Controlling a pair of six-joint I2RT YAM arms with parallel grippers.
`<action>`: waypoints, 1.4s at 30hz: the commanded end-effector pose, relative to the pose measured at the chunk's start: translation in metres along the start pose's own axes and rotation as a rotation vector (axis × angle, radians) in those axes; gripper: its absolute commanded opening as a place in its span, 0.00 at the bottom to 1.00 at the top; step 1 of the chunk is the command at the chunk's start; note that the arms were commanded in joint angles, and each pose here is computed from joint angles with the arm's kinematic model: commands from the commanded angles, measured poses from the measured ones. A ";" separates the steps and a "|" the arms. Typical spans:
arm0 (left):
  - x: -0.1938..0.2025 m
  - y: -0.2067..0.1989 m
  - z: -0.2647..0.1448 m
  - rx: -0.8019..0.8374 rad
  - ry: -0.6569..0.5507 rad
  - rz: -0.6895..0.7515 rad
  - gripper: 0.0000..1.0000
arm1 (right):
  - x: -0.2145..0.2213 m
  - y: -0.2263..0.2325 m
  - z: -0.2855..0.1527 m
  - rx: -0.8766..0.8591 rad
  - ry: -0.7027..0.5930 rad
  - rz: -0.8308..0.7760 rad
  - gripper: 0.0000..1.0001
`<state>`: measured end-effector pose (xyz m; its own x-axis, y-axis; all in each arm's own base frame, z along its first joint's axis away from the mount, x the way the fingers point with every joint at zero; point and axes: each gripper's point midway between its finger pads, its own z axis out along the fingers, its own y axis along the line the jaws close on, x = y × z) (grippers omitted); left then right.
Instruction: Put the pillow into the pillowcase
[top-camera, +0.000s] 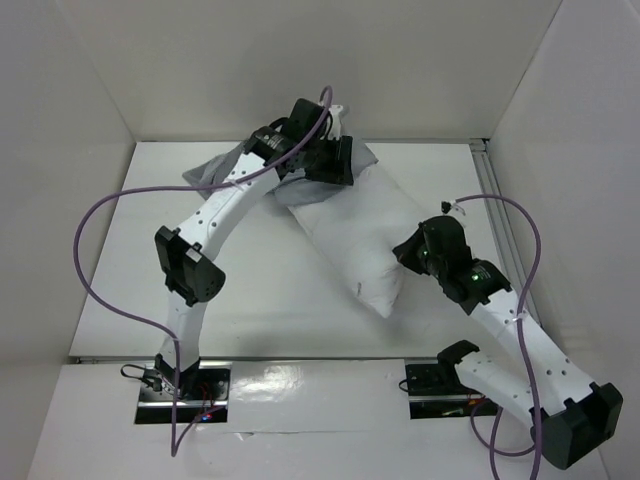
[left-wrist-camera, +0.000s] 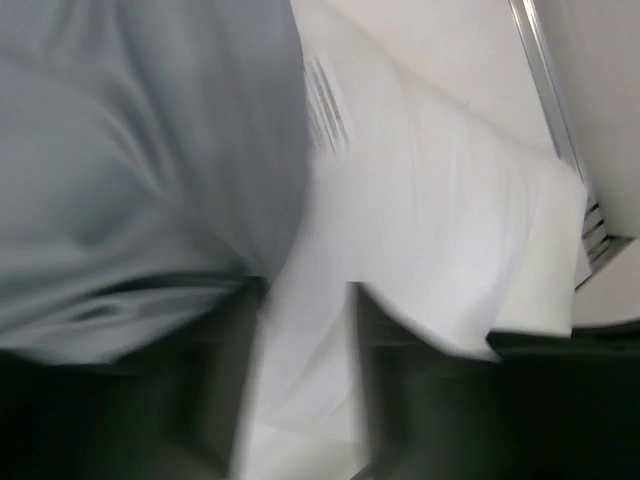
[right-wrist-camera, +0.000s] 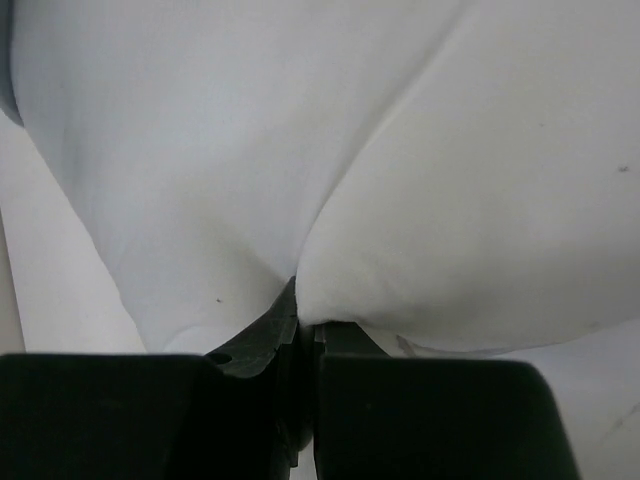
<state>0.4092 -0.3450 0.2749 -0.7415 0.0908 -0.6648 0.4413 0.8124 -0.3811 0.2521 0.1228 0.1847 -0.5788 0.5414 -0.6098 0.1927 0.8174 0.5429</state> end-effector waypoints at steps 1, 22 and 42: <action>-0.004 -0.026 -0.051 0.008 -0.089 0.060 0.72 | -0.033 0.028 0.005 -0.067 -0.085 -0.009 0.00; 0.122 0.177 -0.019 -0.557 -0.283 -0.108 0.78 | -0.085 0.031 0.005 -0.097 -0.086 -0.056 0.00; 0.095 0.190 0.051 -0.290 -0.225 -0.052 0.77 | -0.104 0.017 0.007 -0.048 -0.094 -0.041 0.00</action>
<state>0.4307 -0.1899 0.0784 -0.6804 -0.0631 -0.7301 0.1195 0.9734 -0.1956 0.3077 0.0784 0.2123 -0.5713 0.5338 -0.6234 0.2155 0.8305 0.5136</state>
